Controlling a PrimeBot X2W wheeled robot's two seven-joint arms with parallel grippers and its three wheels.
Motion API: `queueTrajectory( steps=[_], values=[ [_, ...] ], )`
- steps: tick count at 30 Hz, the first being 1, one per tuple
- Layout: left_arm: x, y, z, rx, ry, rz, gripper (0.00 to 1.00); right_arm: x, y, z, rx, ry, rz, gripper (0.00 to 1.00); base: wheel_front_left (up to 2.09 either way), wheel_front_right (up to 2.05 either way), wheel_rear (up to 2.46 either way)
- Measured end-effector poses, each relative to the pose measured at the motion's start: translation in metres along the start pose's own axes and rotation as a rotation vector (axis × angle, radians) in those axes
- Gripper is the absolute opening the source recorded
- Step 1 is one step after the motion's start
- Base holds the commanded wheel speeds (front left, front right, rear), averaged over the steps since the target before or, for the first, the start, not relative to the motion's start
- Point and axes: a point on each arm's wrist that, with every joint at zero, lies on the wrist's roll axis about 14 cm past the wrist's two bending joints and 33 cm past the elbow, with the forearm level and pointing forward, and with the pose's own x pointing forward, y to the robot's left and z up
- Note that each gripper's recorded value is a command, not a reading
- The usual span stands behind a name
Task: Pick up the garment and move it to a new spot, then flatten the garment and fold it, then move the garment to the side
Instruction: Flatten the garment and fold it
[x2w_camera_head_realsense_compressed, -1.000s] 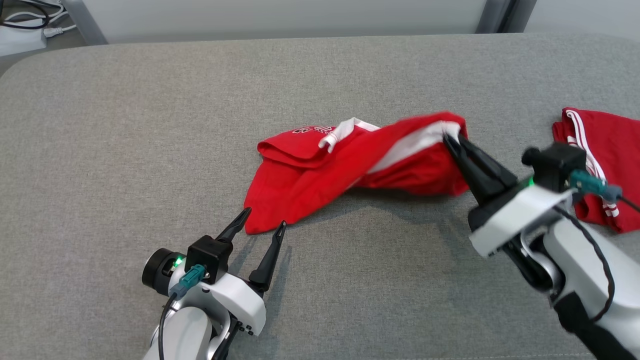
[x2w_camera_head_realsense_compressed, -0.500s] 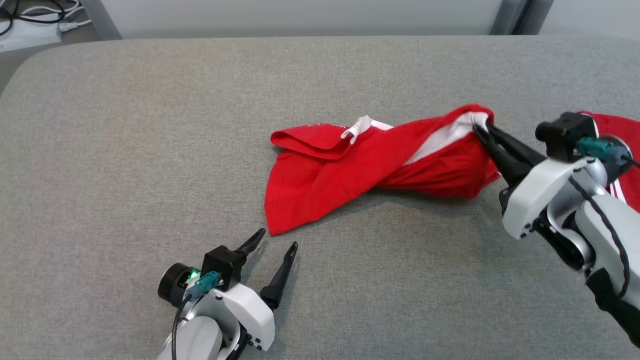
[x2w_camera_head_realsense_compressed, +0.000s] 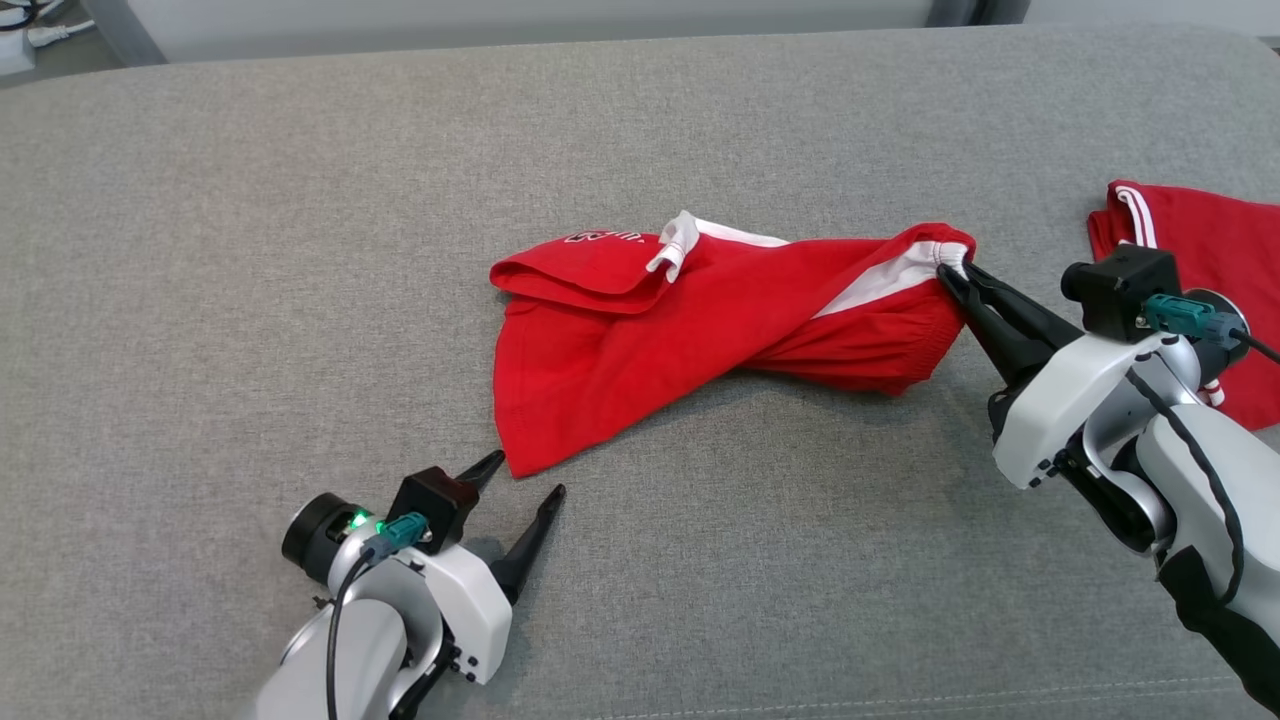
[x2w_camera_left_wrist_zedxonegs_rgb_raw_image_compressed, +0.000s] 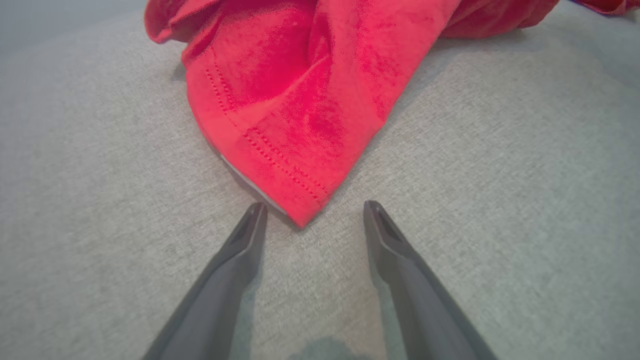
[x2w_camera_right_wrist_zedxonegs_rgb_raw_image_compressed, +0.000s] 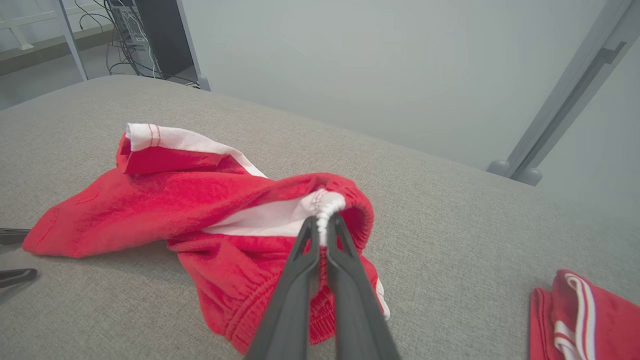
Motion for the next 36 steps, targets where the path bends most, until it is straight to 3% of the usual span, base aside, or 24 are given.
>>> queueTrajectory(
  steps=[9,11,14,19,22,27,29,30,36],
  values=[
    [0.005,0.000,0.002,0.030,0.000,-0.032,1.00,0.003,0.002,-0.003,0.009,-0.004,0.002,0.00,0.00,0.00,0.00],
    [0.005,-0.006,0.001,0.040,0.002,-0.053,0.88,0.003,0.002,-0.004,0.010,-0.002,0.002,0.00,0.00,0.00,0.00],
    [0.005,-0.006,0.003,0.055,-0.002,-0.066,0.94,0.004,0.001,-0.004,0.009,-0.002,0.001,0.00,0.00,0.00,0.00],
    [0.006,-0.009,0.012,0.064,-0.032,-0.081,0.87,0.004,0.001,0.001,0.006,-0.017,0.000,0.00,0.00,0.00,0.00],
    [0.007,-0.014,0.018,0.072,-0.050,-0.097,0.74,0.003,0.001,0.002,0.005,-0.019,-0.001,0.00,0.00,0.00,0.00],
    [0.005,-0.015,0.012,0.098,-0.027,-0.112,0.25,0.002,0.001,0.001,0.007,-0.018,-0.006,0.00,0.00,0.00,0.00],
    [0.004,-0.013,0.006,0.107,-0.009,-0.112,0.13,0.001,0.001,0.000,0.009,-0.014,-0.008,0.00,0.00,0.00,0.00],
    [0.003,-0.014,0.005,0.110,-0.002,-0.116,0.00,0.000,0.001,-0.001,0.009,-0.014,-0.010,0.00,0.00,0.00,0.00],
    [0.003,-0.021,0.018,0.108,-0.040,-0.137,0.00,-0.001,0.000,0.007,0.004,-0.034,-0.013,0.00,0.00,0.00,0.00]
  ],
)
